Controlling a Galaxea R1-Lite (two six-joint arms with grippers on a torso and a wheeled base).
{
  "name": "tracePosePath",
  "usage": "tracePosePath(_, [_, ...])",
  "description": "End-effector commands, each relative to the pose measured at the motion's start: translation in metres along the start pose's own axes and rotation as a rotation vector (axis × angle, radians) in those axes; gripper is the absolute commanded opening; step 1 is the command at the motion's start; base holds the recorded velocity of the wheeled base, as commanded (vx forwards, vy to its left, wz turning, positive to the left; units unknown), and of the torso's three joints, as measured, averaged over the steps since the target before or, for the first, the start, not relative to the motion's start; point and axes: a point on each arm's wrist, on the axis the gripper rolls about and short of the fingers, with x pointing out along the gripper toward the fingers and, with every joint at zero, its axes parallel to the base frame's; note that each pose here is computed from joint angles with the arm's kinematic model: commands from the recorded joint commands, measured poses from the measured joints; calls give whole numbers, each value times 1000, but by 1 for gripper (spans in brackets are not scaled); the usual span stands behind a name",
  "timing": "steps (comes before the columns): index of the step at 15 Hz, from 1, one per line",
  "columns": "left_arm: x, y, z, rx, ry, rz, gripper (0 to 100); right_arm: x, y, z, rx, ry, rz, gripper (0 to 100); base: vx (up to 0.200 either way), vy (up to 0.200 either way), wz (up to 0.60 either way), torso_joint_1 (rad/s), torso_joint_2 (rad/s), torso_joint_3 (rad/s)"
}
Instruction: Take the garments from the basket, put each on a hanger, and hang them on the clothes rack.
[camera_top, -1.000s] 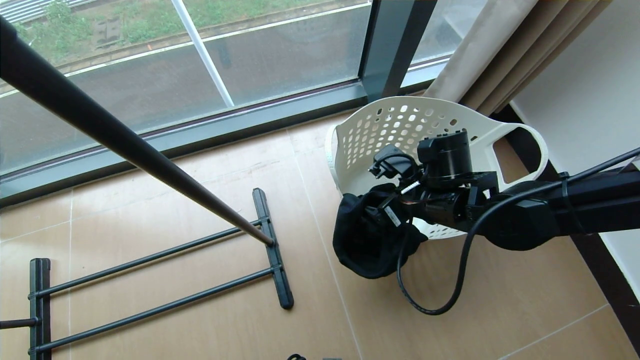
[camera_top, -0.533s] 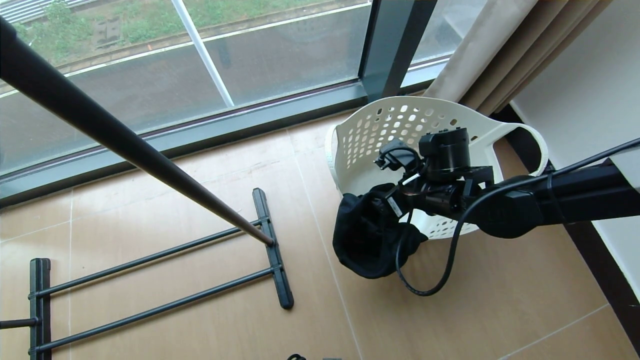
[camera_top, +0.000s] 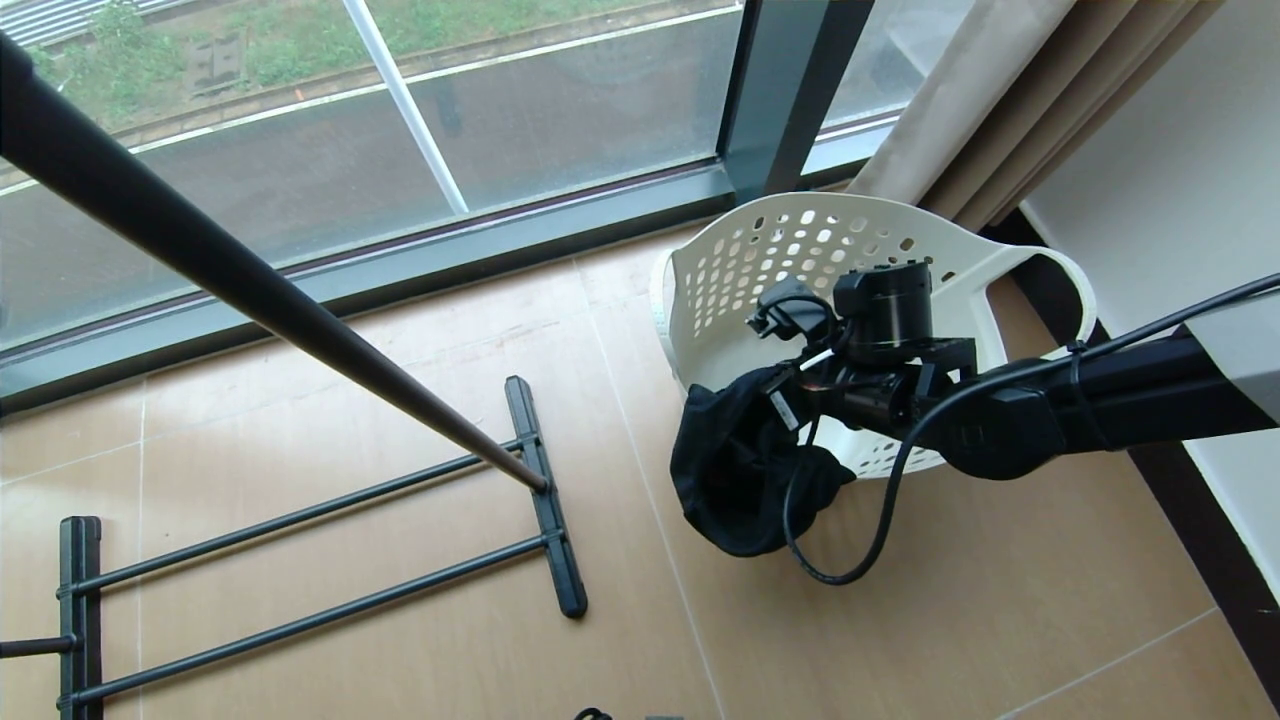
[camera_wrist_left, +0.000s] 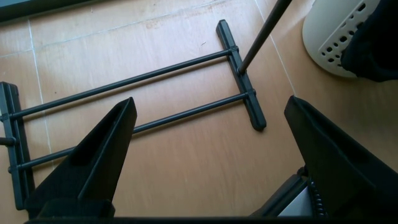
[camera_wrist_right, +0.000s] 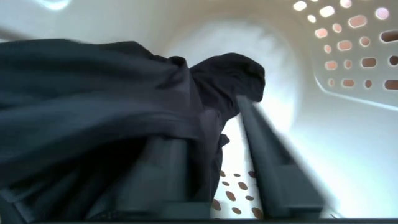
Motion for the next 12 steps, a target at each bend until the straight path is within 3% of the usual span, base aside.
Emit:
tracePosePath(1, [0, 0, 0, 0, 1, 0, 100, -1, 0, 1, 0, -4, -1, 0, 0, 0, 0, 0, 0, 0])
tracePosePath(4, [0, 0, 0, 0, 1, 0, 100, -5, 0, -1, 0, 2, 1, 0, 0, 0, 0, 0, 0, 0])
tracePosePath(6, [0, 0, 0, 0, 1, 0, 100, -32, 4, 4, -1, -52, 8, 0, 0, 0, 0, 0, 0, 0])
tracePosePath(8, [0, 0, 0, 0, 1, -2, 100, -72, 12, 13, 5, -145, 7, 0, 0, 0, 0, 0, 0, 0])
tracePosePath(11, [0, 0, 0, 1, 1, 0, 100, -179, 14, 27, 27, -328, 6, 0, 0, 0, 0, 0, 0, 0])
tracePosePath(12, [0, 0, 0, 1, 1, -2, 100, -201, 15, 28, 30, -367, 18, 0, 0, 0, 0, 0, 0, 0])
